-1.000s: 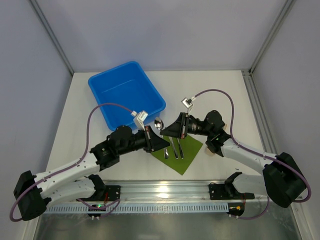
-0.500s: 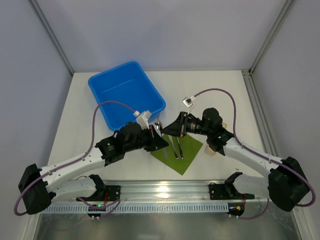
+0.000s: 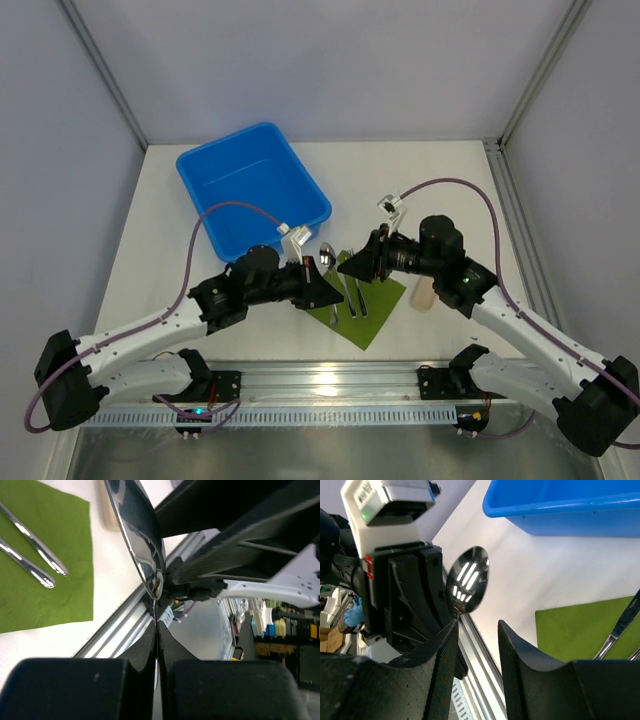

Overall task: Place the utensils on the paper napkin and roll it up
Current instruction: Pick up the utensils from the container.

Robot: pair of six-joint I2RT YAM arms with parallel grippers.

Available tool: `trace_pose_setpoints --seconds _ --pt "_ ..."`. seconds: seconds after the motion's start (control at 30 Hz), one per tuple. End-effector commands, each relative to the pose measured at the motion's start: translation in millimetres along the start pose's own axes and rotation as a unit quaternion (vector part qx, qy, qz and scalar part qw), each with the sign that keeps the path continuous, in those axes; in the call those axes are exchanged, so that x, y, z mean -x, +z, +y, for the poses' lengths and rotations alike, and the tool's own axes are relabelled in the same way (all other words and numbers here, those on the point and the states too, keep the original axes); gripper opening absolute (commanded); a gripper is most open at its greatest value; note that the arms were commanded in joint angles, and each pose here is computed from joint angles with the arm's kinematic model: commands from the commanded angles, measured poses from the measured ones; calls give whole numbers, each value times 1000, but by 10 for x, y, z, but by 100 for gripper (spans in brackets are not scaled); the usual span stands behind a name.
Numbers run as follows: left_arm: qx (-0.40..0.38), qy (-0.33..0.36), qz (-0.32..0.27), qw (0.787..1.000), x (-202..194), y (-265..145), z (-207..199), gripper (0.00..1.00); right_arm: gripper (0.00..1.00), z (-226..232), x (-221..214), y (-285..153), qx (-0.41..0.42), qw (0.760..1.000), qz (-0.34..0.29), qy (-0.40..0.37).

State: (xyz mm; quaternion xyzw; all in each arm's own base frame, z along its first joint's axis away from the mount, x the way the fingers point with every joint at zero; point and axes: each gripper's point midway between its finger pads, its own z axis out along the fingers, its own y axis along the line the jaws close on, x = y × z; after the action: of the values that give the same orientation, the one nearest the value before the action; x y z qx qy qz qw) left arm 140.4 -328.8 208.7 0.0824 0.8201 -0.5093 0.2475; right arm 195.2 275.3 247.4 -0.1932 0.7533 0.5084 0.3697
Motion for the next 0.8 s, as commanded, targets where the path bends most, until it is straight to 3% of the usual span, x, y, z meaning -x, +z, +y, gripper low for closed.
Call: trace_pose_setpoints --seconds 0.0,0.33,0.53,0.77 --pt "-94 51 -4 994 36 -188 -430 0 41 109 -96 -114 22 999 12 -26" --pt "-129 52 5 990 -20 -334 -574 0 41 486 -115 -266 121 992 -11 -41" --pt "-158 57 7 986 -41 -405 -717 0 47 696 -31 -330 166 985 -21 -45" --pt "-166 55 6 985 -44 -430 -775 0 46 799 39 -335 187 982 -24 -35"
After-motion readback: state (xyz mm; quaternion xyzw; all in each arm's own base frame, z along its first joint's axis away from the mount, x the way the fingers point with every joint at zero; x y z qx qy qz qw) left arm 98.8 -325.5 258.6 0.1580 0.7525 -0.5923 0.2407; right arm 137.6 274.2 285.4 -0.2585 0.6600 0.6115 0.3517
